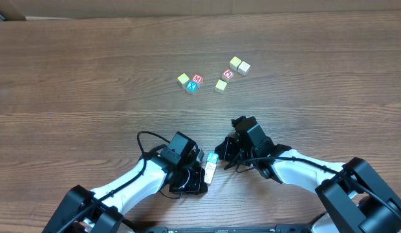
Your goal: Flip 5 blocks
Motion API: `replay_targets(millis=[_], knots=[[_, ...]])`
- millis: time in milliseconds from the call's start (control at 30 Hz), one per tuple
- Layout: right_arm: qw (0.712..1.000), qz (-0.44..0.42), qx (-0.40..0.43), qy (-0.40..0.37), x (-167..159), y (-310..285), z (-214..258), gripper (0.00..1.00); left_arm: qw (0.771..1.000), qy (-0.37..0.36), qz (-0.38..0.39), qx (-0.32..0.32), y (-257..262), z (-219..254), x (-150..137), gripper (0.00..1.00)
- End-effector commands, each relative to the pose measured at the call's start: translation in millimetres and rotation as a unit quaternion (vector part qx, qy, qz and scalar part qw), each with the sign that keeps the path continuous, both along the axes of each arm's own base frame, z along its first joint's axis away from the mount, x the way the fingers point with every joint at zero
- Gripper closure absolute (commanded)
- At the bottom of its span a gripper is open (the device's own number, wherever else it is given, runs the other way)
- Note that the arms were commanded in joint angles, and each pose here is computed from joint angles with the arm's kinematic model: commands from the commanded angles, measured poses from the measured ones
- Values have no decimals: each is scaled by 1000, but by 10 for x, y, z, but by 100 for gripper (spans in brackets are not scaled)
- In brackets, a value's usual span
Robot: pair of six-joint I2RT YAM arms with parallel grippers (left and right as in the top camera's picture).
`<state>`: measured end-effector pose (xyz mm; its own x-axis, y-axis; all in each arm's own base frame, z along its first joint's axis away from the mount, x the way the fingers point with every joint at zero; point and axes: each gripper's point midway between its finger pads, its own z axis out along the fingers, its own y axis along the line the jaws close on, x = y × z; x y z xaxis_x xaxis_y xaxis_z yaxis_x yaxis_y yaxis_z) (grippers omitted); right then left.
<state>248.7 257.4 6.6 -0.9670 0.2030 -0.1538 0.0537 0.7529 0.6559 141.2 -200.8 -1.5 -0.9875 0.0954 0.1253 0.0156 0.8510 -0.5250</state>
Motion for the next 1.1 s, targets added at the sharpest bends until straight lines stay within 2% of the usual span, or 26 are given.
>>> replay_targets(millis=[0, 1067], knots=[[1000, 13, 8, 1, -19, 75, 39, 96, 1000, 5, 11, 3, -4, -21, 8, 96], [1000, 14, 9, 2, -25, 79, 41, 96, 999, 9, 44, -3, -55, -2, 80, 96]])
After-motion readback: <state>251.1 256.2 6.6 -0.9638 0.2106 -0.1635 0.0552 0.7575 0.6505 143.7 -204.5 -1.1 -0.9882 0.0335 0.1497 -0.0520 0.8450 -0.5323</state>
